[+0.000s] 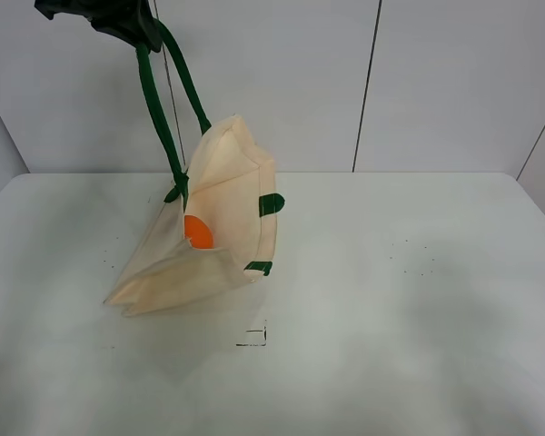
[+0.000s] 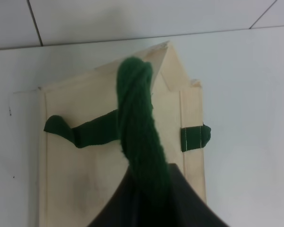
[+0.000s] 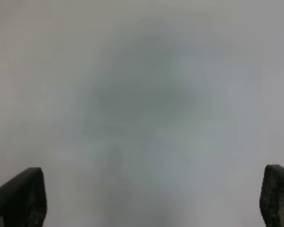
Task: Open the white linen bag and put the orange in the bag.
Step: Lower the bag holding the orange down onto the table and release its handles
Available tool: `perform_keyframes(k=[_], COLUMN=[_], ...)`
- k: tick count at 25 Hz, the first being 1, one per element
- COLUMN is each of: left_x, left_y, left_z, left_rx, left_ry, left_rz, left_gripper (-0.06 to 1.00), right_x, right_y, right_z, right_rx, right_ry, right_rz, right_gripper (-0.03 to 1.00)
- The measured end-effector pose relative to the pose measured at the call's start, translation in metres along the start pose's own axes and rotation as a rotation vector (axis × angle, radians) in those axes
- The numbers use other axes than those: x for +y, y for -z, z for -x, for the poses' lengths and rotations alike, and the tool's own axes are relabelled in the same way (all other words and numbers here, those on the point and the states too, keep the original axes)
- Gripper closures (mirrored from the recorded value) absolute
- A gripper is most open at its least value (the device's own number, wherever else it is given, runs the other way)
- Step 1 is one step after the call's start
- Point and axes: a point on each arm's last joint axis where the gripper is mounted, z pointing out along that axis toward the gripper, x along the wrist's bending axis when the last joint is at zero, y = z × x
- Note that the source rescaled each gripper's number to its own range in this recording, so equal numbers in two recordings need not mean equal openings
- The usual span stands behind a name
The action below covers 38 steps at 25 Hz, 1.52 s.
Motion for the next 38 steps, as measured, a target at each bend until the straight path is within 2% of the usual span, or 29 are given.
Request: perform_keyframes(k=[5,12,19,24,26,27,29,31,33,38], left_x=[-0.005,-0.019,-0.041,-0.061,-0.063,-0.063,-0.061,-0.061,-0.061,-0.062], left_y=[-0.009,-0.041,-0.131,-0.187,-0.192,-0.192,-0.193,-0.193,-0.193,-0.192], left_z=[-0.001,-0.004,0.000,-0.003,-0.003,-0.003,-0.003,-0.006,-0.012,-0.025], left_rx=[0.007,0.016,-0.075,-0.097,-0.096,-0.097,-0.097,-0.067,-0.011,0.109], left_ry=[0.001,0.009,0.077,0.054,0.050,0.048,0.043,0.020,-0.005,-0.047], left_rz=[-0.036,-0.124,-0.303,-0.413,-0.418,-0.411,-0.395,-0.392,-0.395,-0.410], left_gripper=[0.94,0.94,0.94,0.92,0.80,0.68,0.37,0.15,0.05,0.00], right_x=[-0.013,-0.014,-0.014,-0.014,-0.014,-0.014,-0.014,-0.014,-0.014,-0.014], right_y=[0.021,0.023,0.023,0.023,0.023,0.023,0.023,0.023,0.023,0.023], right_z=[0.000,-0.001,-0.001,-0.001,-0.001,-0.001,-0.001,-0.001,-0.001,-0.001], right_rx=[0.001,0.006,0.008,0.008,0.008,0.008,0.008,0.008,0.008,0.008], right_ry=[0.000,-0.002,-0.003,-0.003,-0.003,-0.003,-0.003,-0.003,-0.003,-0.003], right_rz=[0.161,0.168,0.168,0.168,0.168,0.168,0.168,0.168,0.168,0.168], right_gripper=[-0.03,-0.03,-0.03,-0.03,-0.03,-0.03,-0.03,-0.03,-0.03,-0.03])
